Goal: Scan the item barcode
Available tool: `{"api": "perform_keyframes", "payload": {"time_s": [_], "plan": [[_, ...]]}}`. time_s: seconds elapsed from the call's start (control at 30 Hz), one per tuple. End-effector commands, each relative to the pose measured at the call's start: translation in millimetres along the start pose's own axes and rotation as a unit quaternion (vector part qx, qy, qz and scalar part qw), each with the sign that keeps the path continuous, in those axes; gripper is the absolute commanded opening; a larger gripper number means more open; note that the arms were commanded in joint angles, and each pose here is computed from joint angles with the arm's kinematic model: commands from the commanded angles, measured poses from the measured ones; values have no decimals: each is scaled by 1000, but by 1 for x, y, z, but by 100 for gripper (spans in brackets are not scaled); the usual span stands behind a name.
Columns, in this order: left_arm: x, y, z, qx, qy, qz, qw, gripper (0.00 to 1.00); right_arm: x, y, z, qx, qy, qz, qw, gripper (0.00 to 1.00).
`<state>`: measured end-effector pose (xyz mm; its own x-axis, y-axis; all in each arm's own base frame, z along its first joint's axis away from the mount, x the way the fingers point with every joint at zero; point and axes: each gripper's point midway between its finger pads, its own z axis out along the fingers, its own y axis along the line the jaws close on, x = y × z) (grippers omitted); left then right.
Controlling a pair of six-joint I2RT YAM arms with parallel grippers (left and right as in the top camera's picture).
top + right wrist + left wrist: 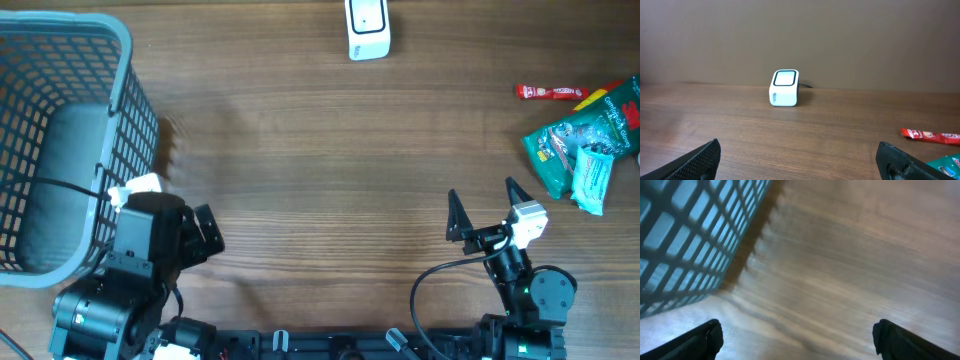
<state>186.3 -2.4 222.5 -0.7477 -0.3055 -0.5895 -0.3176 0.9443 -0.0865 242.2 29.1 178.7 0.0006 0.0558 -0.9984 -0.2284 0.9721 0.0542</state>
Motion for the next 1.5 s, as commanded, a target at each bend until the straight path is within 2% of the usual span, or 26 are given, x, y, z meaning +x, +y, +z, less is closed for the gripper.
{"api": "perform_keyframes", "payload": {"time_s": [0.0,0.1,0.33,0.47,0.77,1.0,1.27,1.47], "plan": [[-26,-14,-4,52,-66,-27,996,100,-3,-1,0,6,-7,-6,1000,100],[-38,-21,-4,91,-120,-51,987,100,-3,-1,0,6,-7,-6,1000,100],[-33,-26,17,174,-215,-86,957,100,-3,-1,0,6,-7,-6,1000,100],[-23,-32,27,225,-281,-59,931,100,-3,-1,0,6,-7,-6,1000,100],[-17,-25,44,235,-358,-52,902,100,-3,-1,0,6,-7,-6,1000,100],[-20,-12,62,197,-397,-60,894,100,-3,-1,0,6,-7,-6,1000,100],[-9,-7,86,178,-385,-64,903,100,-3,-1,0,6,-7,-6,1000,100],[-7,-15,85,169,-392,4,904,100,-3,-1,0,6,-7,-6,1000,100]]}}
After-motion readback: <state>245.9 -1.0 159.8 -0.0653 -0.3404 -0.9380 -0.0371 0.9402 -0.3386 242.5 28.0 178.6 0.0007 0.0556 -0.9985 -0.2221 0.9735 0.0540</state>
